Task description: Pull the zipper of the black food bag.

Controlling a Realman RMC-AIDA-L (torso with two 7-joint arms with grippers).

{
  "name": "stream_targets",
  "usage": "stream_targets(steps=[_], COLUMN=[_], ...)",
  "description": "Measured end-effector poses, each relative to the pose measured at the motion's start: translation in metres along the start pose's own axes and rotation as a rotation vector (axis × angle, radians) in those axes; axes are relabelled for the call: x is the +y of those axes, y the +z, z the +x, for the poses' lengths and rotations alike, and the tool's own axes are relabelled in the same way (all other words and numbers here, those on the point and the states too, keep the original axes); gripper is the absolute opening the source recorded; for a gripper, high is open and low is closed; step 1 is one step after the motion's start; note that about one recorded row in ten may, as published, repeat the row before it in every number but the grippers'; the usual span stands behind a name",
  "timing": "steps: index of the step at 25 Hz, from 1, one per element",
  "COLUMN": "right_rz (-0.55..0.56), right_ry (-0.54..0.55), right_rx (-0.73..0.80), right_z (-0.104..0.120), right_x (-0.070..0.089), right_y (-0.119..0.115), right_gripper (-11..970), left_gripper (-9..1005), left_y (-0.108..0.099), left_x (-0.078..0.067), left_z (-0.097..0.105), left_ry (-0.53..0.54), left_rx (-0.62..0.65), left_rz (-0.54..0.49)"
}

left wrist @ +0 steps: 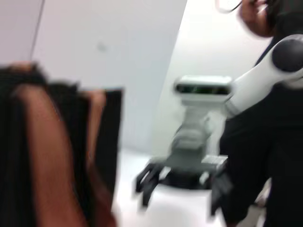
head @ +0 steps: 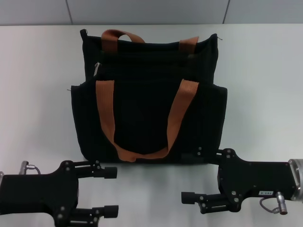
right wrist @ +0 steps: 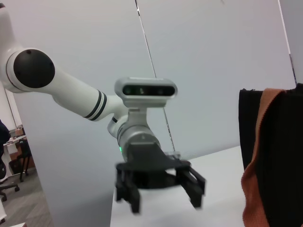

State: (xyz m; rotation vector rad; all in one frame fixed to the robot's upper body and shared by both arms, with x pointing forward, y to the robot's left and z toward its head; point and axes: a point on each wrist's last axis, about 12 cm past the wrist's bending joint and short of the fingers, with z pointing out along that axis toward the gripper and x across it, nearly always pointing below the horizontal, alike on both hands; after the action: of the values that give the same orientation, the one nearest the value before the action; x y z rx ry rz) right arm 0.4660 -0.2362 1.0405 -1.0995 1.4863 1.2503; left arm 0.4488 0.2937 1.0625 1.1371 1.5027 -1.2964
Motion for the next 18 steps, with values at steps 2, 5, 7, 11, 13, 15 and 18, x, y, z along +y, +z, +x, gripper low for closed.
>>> stream_targets(steps=[2, 5, 7, 11, 13, 15, 18], right_rz=[0.000, -0.004, -0.007, -0.013, -0.014, -0.015, -0.015], right_ry=[0.000, -0.005, -0.006, -0.008, -0.008, -0.008, -0.008], right_rx=[0.000, 0.000, -0.001, -0.005, -0.005, -0.006, -0.006], right_z=[0.000, -0.002, -0.002, -0.003, -0.003, -0.003, -0.003], right_x=[0.000, -0.001, -0.001, -0.001, -0.001, -0.001, -0.001], right_y=[0.000, 0.001, 0.001, 0.001, 0.001, 0.001, 0.001], right_gripper=[817, 817, 817, 817, 817, 817, 817], left_gripper=[754, 754, 754, 754, 754, 754, 755], left_y=[0.000, 0.004, 0.005, 0.005, 0.001, -0.011, -0.024], left_x=[-0.001, 0.002, 0.003, 0.007, 0.009, 0.011, 0.013], left_z=[-0.003, -0.015, -0.017, -0.026, -0.031, -0.038, -0.042], left_ry=[0.015, 0.090, 0.102, 0.176, 0.205, 0.235, 0.251], left_rx=[-0.022, -0.112, -0.124, -0.219, -0.281, -0.375, -0.410], left_rz=[0.014, 0.016, 0.010, -0.052, -0.101, -0.204, -0.284])
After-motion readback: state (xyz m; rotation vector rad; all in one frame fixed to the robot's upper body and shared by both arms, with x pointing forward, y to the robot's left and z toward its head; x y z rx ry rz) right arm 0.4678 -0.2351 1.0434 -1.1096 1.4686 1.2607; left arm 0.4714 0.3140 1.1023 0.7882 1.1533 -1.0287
